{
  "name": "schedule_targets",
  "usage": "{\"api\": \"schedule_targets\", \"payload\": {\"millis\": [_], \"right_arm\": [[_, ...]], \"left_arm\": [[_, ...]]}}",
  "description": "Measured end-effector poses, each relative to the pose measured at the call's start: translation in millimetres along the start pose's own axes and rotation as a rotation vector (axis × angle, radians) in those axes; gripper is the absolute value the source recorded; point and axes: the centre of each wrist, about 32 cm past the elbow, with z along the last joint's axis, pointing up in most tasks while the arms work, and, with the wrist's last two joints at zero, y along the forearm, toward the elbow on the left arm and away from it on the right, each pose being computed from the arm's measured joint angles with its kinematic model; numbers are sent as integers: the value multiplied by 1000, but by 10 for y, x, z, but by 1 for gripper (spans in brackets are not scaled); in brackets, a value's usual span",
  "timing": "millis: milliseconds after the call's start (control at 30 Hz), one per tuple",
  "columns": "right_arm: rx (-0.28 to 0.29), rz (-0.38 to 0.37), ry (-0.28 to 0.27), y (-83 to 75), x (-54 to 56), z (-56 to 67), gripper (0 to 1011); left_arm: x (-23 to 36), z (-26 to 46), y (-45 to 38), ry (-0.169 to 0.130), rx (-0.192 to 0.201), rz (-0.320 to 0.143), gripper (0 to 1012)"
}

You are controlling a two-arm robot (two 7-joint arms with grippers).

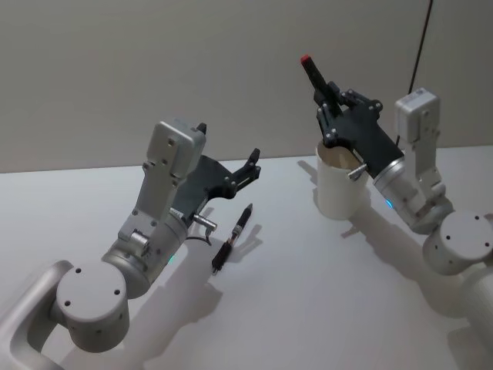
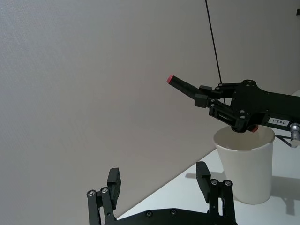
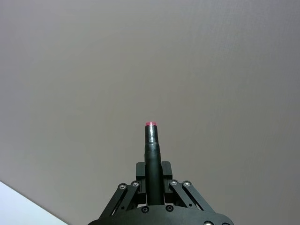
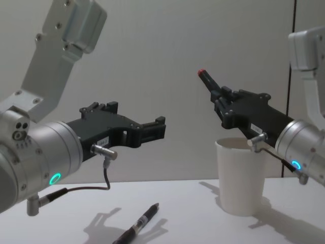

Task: Place the pen into the pen holder.

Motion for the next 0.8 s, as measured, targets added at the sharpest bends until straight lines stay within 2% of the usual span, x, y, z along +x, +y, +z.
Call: {"api": "schedule_targets", "payload": {"millis": [467, 567, 667, 767, 800], "right_arm": [[-8, 6, 4, -86, -51, -59, 189], [-8, 5, 4, -93, -54, -60, 226], [-9, 5, 4, -107, -59, -66, 352], [-9, 4, 4, -112, -61, -67, 407], [-10, 4, 4, -116, -62, -69, 462]], "left_arm": [[0, 0, 0, 0, 0, 0, 1001], [0, 0, 0, 0, 0, 0, 1001], [0, 0, 0, 0, 0, 0, 1001], [0, 0, 0, 0, 0, 0, 1001], [0, 0, 0, 0, 0, 0, 1001]]}}
